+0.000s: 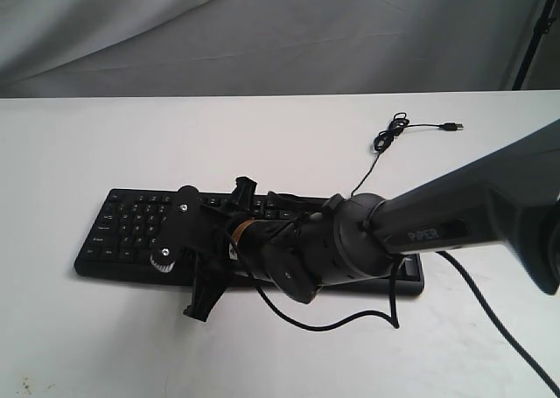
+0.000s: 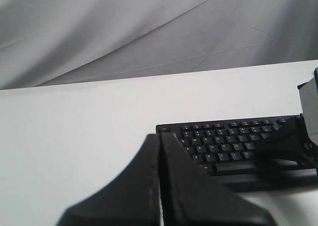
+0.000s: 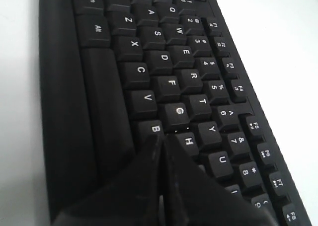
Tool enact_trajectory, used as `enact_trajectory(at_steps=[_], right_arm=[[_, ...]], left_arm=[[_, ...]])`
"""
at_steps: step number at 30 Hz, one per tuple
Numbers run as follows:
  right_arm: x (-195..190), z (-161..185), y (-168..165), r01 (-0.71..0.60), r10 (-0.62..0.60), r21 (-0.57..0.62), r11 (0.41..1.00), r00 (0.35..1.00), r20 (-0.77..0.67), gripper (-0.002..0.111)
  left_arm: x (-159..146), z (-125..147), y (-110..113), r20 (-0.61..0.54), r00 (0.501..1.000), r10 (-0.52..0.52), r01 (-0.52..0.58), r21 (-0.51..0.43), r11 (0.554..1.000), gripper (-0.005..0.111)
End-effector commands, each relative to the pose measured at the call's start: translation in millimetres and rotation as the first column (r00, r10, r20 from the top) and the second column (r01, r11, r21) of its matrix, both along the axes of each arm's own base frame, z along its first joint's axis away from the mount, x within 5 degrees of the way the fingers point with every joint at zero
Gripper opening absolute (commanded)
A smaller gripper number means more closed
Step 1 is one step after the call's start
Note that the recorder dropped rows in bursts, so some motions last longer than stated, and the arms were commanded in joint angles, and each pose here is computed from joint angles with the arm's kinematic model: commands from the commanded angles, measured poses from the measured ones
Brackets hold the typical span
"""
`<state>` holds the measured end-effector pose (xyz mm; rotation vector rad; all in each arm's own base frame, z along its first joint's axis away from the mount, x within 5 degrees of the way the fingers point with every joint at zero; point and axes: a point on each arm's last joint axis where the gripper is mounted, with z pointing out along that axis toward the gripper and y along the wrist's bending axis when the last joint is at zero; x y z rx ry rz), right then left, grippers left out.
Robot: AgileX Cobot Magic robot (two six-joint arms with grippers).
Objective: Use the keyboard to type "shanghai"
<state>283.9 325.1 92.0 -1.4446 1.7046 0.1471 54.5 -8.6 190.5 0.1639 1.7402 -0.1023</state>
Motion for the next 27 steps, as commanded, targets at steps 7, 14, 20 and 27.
enact_trajectory(at_steps=[7,14,20,27], right_arm=[[2,-3,-4,0.009,-0.009,-0.008,1.000,1.000,-0.002,0.000],[3,-1,-3,0.006,-0.006,-0.002,1.000,1.000,0.010,0.000],[7,11,2,0.003,-0.004,0.022,1.000,0.999,0.036,0.000],[18,30,15,-0.001,0.000,0.025,1.000,1.000,0.031,0.000]], left_arm=[[0,-1,0,0.002,1.000,-0.003,0.003,0.002,1.000,0.000],[0,-1,0,0.002,1.000,-0.003,0.003,0.002,1.000,0.000],[0,-1,0,0.002,1.000,-0.003,0.003,0.002,1.000,0.000],[0,-1,0,0.002,1.000,-0.003,0.003,0.002,1.000,0.000]])
